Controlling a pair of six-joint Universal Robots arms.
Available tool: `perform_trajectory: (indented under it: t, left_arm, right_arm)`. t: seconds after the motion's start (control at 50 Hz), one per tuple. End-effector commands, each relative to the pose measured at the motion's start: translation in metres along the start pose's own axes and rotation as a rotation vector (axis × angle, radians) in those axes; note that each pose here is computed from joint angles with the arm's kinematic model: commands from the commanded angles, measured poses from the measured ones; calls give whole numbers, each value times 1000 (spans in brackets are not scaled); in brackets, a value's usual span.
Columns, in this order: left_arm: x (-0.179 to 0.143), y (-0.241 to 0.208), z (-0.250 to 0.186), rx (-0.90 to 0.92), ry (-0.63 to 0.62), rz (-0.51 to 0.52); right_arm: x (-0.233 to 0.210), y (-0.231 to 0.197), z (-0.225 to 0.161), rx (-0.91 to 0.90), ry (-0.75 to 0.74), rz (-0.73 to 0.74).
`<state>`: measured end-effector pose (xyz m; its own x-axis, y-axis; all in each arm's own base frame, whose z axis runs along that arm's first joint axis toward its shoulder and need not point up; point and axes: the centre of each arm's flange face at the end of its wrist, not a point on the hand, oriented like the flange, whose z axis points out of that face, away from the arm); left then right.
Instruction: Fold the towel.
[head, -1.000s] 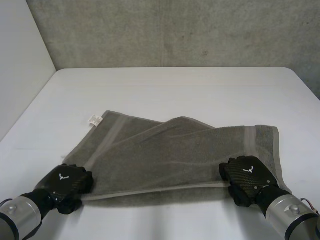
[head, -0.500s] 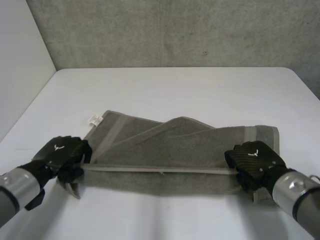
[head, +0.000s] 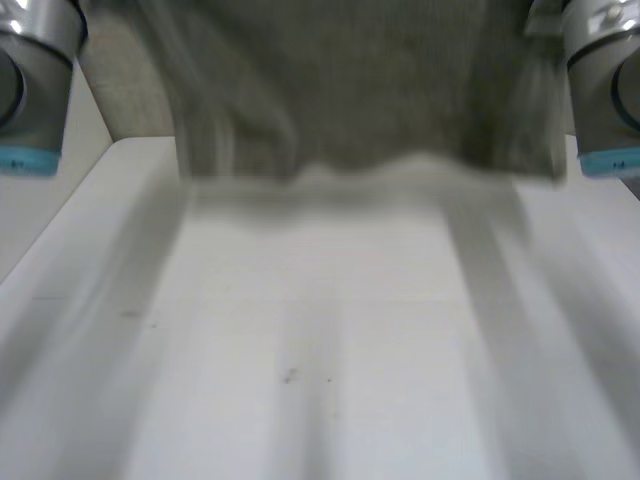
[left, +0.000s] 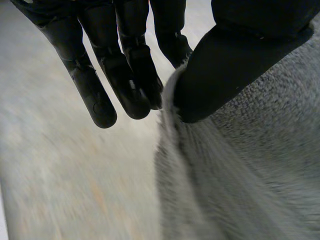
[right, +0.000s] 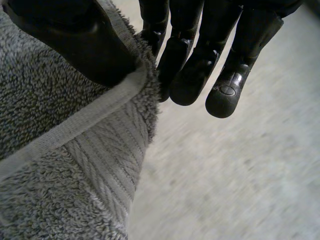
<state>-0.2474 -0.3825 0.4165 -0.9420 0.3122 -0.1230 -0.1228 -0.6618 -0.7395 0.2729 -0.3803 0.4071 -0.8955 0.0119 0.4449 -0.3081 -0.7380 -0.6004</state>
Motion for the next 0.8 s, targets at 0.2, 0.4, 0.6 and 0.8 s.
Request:
perform_trajectory:
  t: [0.2,0.4,0.6,0.8]
  left_arm:
    - [16,97,-108,-455,12,-66]
    - [37,151,-212,-775,163,64]
    - [38,155,-254,-895,239,183]
    - [24,149,-253,-895,192,191]
  right_arm:
    - [-59,66,-100,-455,-356,126]
    - [-109,120,-193,-686,-569,154]
    - [-110,130,-233,-814,-608,135]
    - [-87,144,-238,-956,-416,296]
